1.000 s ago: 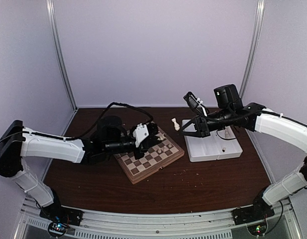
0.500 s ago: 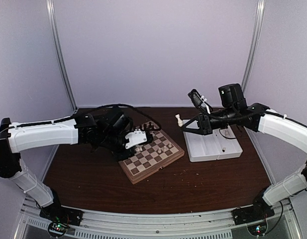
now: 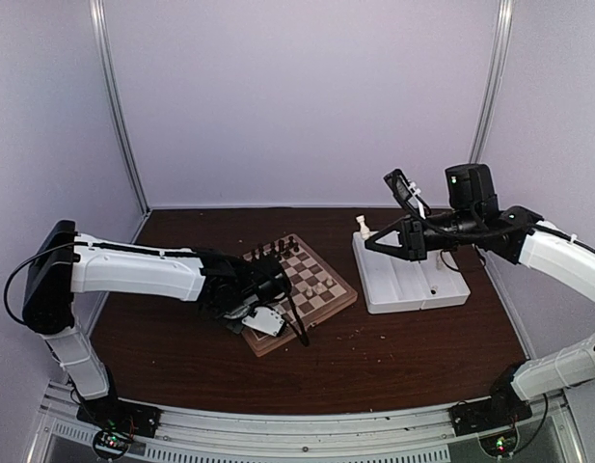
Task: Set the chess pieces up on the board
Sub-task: Place the chess piece on the chessboard.
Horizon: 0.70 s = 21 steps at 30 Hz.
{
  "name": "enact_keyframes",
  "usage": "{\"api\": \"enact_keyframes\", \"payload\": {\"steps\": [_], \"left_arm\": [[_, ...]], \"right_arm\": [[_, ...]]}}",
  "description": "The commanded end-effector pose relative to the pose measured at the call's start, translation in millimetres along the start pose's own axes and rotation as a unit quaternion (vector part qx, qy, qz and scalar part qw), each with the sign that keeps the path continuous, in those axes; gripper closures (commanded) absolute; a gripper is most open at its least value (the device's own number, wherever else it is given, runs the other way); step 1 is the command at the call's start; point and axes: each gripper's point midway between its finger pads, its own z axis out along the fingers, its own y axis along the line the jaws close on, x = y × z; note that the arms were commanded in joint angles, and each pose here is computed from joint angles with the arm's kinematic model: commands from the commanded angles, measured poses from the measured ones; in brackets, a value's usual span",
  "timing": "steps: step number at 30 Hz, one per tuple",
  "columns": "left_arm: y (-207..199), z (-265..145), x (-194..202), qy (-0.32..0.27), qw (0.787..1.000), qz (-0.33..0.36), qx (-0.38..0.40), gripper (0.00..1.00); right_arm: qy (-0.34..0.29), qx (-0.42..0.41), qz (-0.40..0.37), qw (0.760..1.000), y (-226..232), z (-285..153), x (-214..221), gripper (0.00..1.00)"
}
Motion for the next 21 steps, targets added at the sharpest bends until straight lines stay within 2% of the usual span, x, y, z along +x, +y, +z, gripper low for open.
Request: {"api": "enact_keyframes", "payload": {"steps": [1,5,10,14,21], "left_arm": [[14.2,1.1,10.9,0.06,0.993,0.1,-0.022,1.0],[1.3,9.7,4.5,0.071,0.986,0.149,0.014,1.0],[-11.7,15.1,-6.4,0.074,0.979,0.173,0.078,1.0],[-12.7,18.8,-11.0,0.083,0.976,0.174,0.102,1.0],[-16.3,15.9,-24.2,0.05,0.978,0.166,0.116,0.97]], "right_arm": [[-0.016,0.014,-0.006,1.0,-1.6,-8.8,-4.2,0.93],[-0.017,0.017,-0.005,1.0,-2.7,-11.4,-2.6,0.93],[-0.018,0.016,-0.003,1.0,-3.3,-12.4,-1.7,0.93],[-0.02,0.016,-0.003,1.0,-3.6,-13.4,-1.9,0.93],[-0.022,0.017,-0.001,1.0,-4.9,-15.6,-1.1,0.93]]}}
